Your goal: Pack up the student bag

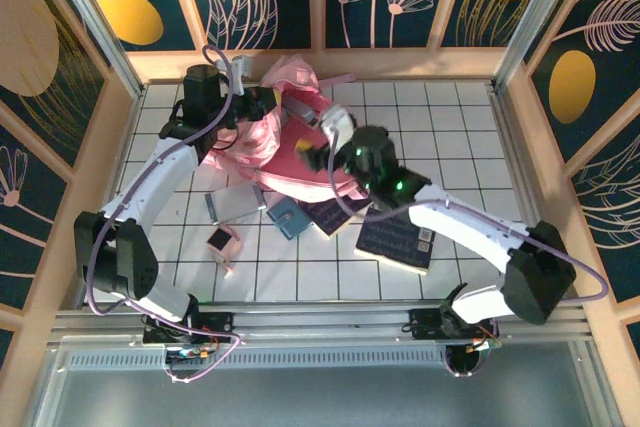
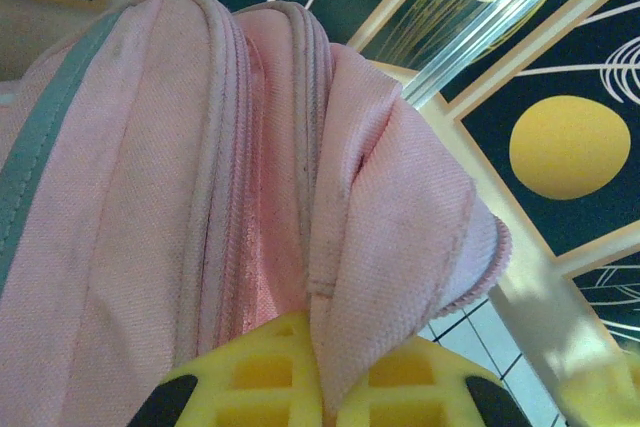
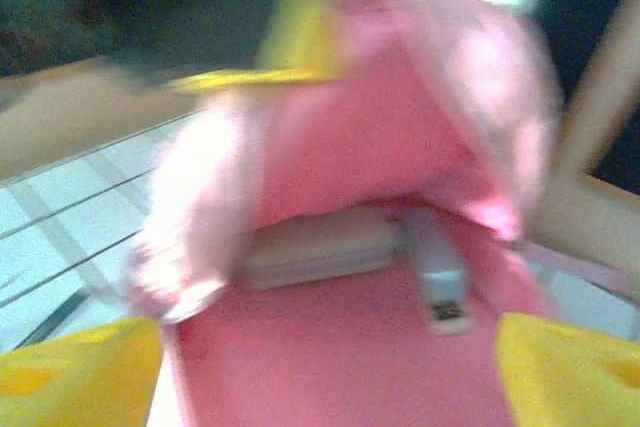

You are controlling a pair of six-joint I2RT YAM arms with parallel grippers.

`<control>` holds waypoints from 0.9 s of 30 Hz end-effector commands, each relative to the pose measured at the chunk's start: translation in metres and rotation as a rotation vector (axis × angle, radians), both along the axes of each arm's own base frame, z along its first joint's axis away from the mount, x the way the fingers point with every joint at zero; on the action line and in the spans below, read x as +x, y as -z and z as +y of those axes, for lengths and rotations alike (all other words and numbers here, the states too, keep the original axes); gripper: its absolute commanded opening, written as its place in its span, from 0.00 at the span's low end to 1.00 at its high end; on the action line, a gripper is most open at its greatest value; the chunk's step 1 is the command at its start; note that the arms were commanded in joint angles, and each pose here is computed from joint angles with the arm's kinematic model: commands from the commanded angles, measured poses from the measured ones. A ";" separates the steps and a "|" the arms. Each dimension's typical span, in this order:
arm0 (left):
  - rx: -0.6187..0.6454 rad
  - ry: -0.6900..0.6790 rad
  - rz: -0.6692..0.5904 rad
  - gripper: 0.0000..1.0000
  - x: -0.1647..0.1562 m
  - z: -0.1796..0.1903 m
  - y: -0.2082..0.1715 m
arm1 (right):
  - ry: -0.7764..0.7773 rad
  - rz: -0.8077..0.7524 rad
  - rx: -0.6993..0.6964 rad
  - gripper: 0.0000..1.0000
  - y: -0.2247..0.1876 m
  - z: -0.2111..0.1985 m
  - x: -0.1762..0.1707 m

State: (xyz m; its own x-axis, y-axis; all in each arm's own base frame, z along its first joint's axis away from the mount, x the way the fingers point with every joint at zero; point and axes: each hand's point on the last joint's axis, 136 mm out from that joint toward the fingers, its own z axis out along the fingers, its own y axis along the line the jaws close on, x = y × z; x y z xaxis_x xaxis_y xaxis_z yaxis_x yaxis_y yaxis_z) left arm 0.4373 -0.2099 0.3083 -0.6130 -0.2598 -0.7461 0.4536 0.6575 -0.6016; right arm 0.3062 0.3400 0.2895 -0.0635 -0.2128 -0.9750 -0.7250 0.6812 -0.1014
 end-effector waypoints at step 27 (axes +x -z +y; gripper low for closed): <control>-0.055 -0.004 -0.163 0.00 0.007 0.001 -0.045 | -0.378 0.168 -0.102 0.99 0.147 0.201 -0.129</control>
